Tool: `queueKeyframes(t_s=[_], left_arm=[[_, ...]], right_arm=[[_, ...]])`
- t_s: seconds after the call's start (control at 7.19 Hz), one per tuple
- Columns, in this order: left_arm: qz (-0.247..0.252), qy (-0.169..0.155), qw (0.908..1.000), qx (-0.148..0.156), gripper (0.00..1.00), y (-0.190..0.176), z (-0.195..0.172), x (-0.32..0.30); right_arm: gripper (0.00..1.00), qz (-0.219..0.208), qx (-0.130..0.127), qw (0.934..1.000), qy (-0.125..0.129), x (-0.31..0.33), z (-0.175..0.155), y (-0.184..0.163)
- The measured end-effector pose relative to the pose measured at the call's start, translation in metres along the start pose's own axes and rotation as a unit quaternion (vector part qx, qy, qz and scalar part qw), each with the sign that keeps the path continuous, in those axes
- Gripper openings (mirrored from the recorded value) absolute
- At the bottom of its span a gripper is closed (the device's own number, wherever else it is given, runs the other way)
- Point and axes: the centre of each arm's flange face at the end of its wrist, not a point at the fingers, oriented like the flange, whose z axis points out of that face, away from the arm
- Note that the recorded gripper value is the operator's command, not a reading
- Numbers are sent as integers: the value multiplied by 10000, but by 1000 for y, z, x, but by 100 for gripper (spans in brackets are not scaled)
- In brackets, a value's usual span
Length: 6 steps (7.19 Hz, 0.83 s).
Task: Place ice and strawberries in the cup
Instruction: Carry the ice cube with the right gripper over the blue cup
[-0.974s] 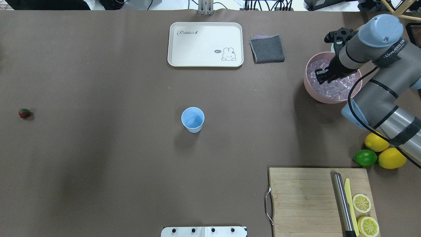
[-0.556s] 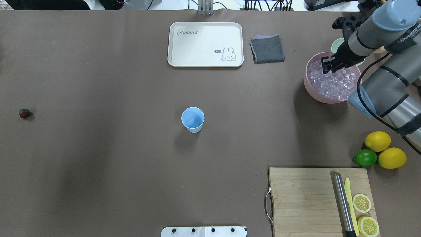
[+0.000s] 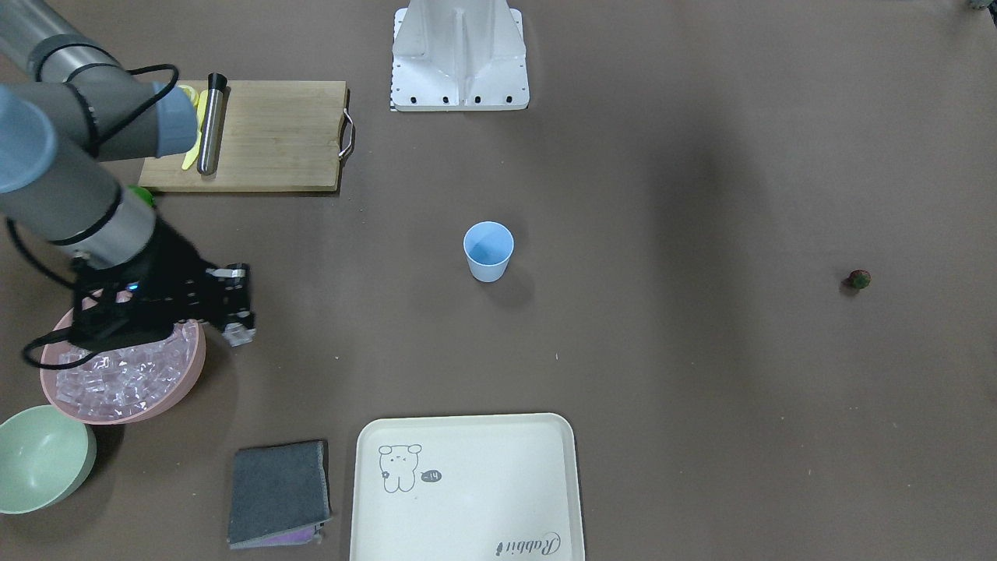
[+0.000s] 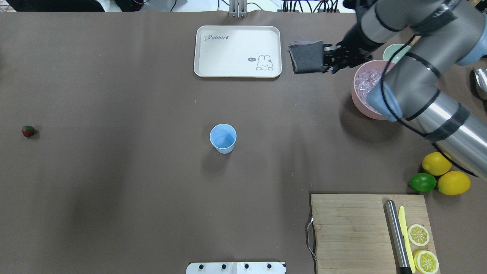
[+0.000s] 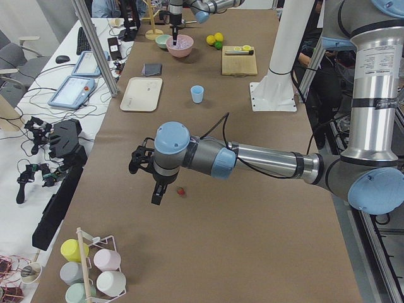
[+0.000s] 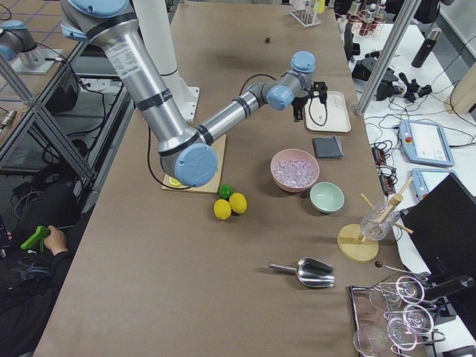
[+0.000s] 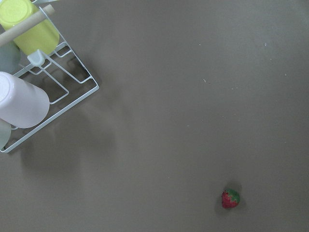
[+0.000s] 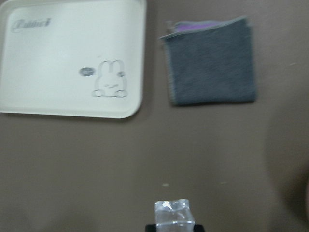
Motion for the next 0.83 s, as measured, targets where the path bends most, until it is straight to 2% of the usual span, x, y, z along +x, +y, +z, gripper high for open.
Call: queueKeyframes(t_s=[0.14, 0.42, 0.56, 0.83], left_arm=[[17, 4, 10000, -20, 98, 0, 2, 2], [26, 11, 10000, -37, 98, 0, 4, 3], [27, 13, 10000, -39, 98, 0, 4, 3], [26, 15, 10000, -41, 98, 0, 4, 3]], right_arm=[[0, 212, 12, 9997, -126, -66, 18, 24], [0, 397, 54, 9990, -173, -153, 58, 84], [0, 410, 91, 9990, -132, -177, 77, 109], [0, 389, 84, 9992, -60, -200, 99, 137]])
